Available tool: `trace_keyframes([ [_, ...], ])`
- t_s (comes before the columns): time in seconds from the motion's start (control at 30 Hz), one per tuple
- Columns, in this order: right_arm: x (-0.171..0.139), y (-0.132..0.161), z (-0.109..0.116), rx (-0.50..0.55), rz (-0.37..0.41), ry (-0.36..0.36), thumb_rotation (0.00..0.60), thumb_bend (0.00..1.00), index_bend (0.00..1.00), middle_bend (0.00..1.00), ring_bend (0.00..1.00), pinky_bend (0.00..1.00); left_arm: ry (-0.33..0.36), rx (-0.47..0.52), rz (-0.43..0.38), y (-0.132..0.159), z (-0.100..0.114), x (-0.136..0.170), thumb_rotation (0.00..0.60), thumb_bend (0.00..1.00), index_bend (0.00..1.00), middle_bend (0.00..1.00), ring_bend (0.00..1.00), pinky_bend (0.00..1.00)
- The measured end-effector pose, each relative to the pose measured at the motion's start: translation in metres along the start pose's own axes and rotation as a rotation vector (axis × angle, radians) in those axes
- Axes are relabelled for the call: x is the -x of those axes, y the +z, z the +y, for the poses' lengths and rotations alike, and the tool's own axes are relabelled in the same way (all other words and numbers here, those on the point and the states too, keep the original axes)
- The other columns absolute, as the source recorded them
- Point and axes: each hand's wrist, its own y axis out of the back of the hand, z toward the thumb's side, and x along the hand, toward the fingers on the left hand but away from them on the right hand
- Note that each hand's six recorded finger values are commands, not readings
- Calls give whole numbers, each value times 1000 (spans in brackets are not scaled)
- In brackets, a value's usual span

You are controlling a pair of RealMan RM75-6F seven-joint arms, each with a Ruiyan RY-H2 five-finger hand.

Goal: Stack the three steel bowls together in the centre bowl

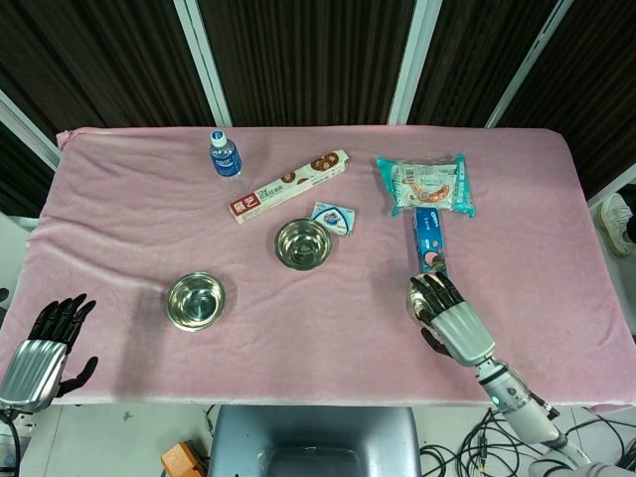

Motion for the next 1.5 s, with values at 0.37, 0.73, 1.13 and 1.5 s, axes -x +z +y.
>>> trace_keyframes([
  [0.37, 138, 29, 78, -60, -4, -108, 600, 681, 847, 167, 0, 3, 6, 28, 2, -5, 4, -1, 600, 357, 0, 0, 0, 43],
  [0.73, 248, 103, 69, -75, 23, -7, 600, 680, 806, 167, 0, 3, 14, 52, 7, -14, 11, -4, 600, 356, 0, 0, 0, 43],
  [1.13, 266, 139, 34, -109, 29, 84, 600, 609, 460, 127, 0, 2, 15, 62, -2, -13, 12, -1, 600, 356, 0, 0, 0, 43],
  [1.5, 241, 135, 42, -52, 56, 95, 600, 378, 0, 0, 0, 0, -17, 54, -38, -4, 2, -5, 600, 352, 0, 0, 0, 43],
])
